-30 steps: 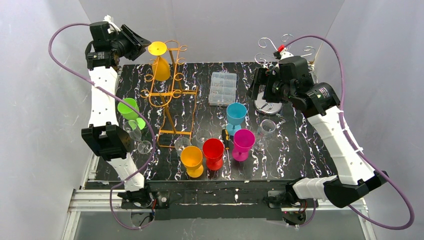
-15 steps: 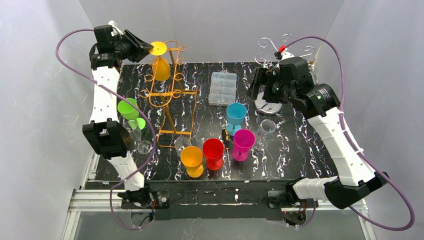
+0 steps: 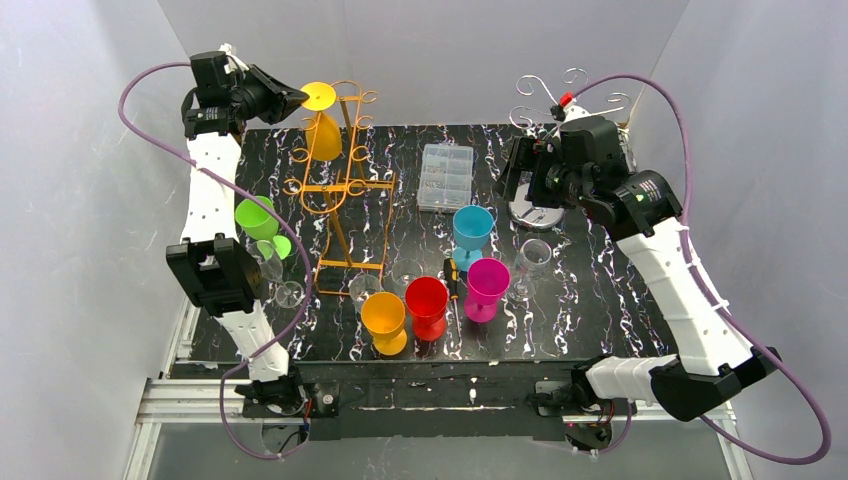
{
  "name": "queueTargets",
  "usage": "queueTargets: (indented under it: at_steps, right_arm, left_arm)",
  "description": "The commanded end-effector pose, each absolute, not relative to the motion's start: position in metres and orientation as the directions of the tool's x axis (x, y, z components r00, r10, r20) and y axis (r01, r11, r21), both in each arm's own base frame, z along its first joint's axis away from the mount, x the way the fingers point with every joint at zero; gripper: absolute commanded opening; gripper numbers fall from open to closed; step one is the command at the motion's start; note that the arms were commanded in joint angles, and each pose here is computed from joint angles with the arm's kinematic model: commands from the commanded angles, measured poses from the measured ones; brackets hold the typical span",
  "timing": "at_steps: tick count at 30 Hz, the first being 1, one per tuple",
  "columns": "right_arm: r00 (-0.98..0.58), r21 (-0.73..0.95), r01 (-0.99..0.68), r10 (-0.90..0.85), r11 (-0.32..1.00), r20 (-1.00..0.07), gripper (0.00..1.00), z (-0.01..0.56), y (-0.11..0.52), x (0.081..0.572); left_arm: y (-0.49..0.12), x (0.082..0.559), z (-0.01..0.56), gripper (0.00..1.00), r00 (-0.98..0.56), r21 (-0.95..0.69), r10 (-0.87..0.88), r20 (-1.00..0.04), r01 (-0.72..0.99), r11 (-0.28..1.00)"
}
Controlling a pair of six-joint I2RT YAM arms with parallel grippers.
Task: Take the wine glass off the wine glass rack
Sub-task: Pick up the wine glass from the wine rack.
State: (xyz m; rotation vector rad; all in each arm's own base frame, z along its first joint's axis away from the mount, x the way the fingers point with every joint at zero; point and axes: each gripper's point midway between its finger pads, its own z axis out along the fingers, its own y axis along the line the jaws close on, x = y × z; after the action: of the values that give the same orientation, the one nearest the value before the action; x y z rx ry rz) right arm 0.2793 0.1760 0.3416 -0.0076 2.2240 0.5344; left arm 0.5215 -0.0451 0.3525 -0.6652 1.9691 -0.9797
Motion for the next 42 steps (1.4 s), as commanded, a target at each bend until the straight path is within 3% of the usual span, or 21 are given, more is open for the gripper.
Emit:
queueTargets:
  at_steps: [1,13,17,22,27,32,42]
  right_arm:
    - [-0.615,0.394,-0.195,0.201,0.898,-0.763,0.99,0.355,0.177,0.28]
    - [-0.615,0.391,-0.188,0.202,0.901,-0.762,0.99,0.353,0.175,0.28]
    - [-0.617,0.389,-0.186,0.201,0.902,-0.76,0.98,0.352,0.175,0.279]
    - [-0.618,0.393,-0.186,0.204,0.901,-0.759,0.98,0.351,0.175,0.279]
    - [-0.617,0.394,-0.183,0.206,0.901,-0.76,0.98,0.351,0.175,0.279]
    - [-0.619,0.395,-0.182,0.208,0.9,-0.758,0.98,0.35,0.175,0.28]
    - [-0.616,0.399,-0.182,0.212,0.899,-0.759,0.98,0.351,0.175,0.279]
  left_arm:
    - [-0.048,0.511,0.384,0.08,-0.512,-0.836,-0.725,-0.46,-0.025,0.548]
    - [-0.05,0.504,0.398,0.03,-0.511,-0.865,-0.739,-0.439,0.018,0.501]
    - [-0.048,0.502,0.403,0.18,-0.509,-0.869,-0.74,-0.44,0.033,0.494]
    - [-0.047,0.5,0.401,0.22,-0.516,-0.871,-0.738,-0.435,0.033,0.49]
    - [-0.046,0.496,0.402,0.2,-0.519,-0.872,-0.737,-0.433,0.034,0.489]
    - [-0.048,0.496,0.402,0.08,-0.527,-0.878,-0.737,-0.422,0.037,0.477]
    - [-0.046,0.493,0.413,0.0,-0.514,-0.893,-0.754,-0.409,0.055,0.447]
